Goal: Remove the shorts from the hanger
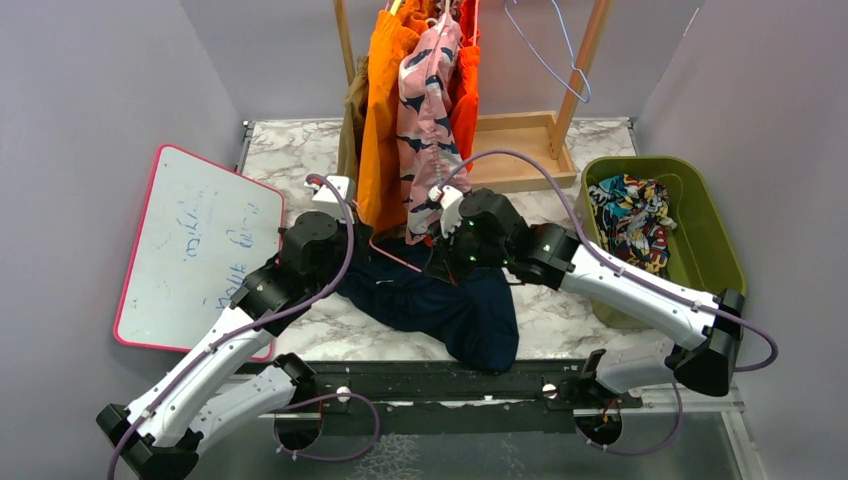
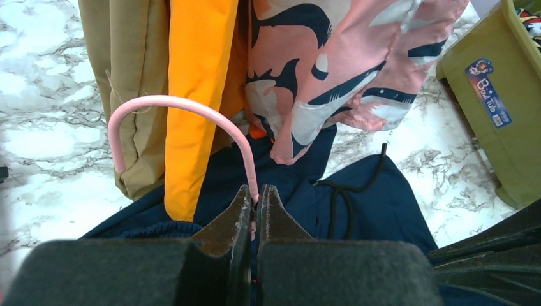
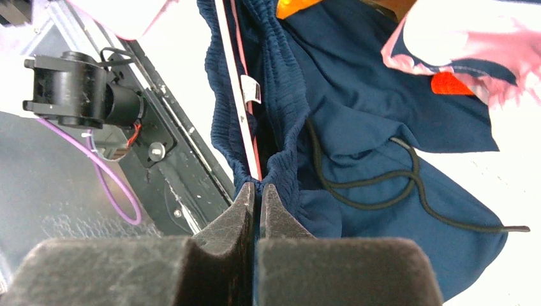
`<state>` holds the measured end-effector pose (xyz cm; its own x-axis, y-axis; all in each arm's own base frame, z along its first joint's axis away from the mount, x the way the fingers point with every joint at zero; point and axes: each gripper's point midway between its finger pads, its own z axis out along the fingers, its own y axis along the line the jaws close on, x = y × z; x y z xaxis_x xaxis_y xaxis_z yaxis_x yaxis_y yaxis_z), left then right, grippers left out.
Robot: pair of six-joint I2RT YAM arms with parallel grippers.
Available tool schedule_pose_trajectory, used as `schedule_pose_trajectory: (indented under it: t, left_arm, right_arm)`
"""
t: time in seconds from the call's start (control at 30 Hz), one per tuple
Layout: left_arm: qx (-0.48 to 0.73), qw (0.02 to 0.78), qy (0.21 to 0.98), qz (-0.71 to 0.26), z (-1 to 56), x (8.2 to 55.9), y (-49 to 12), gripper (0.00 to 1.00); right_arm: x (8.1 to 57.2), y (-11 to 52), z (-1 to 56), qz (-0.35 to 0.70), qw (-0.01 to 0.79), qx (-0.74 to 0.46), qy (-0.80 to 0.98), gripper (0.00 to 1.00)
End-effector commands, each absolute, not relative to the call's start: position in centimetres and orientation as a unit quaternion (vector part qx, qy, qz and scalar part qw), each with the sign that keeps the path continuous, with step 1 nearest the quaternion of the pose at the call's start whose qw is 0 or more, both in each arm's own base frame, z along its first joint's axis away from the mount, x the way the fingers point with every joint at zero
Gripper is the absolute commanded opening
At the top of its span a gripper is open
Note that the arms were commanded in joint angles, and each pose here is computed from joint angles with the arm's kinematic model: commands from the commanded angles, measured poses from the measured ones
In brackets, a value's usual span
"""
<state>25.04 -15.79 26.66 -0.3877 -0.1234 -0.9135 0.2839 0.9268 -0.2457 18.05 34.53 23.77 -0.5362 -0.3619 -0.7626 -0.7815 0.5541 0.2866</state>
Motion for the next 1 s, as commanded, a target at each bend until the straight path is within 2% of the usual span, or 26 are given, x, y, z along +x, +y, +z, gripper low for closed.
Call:
schedule_pose_trajectory:
  t: [0.0, 0.37, 0.63, 0.97]
  left_arm:
    - [0.026, 0.576, 0.794, -0.192, 28.3, 25.0, -15.1, 0.0]
    - [0.017, 0.566, 0.812, -0.139, 26.3, 25.1, -13.3, 0.0]
    - [-0.013, 0.562, 0.822, -0.092, 25.5, 25.6, -11.7, 0.0]
    - [-0.047, 0.562, 0.821, -0.087, 25.5, 25.6, -11.0, 0.0]
  right_arm:
    - [17.6, 32.0, 23.4, 0.297, 0.35, -0.331, 0.824, 0.01]
    - [17.4, 25.5, 24.4, 0.236, 0.401, -0.273, 0.842, 0.01]
    - [14.0, 25.0, 25.2, 0.296, 0.37, -0.304, 0.827, 0.01]
    - [13.4, 24.1, 21.3, 0.254, 0.321, -0.325, 0.852, 0.01]
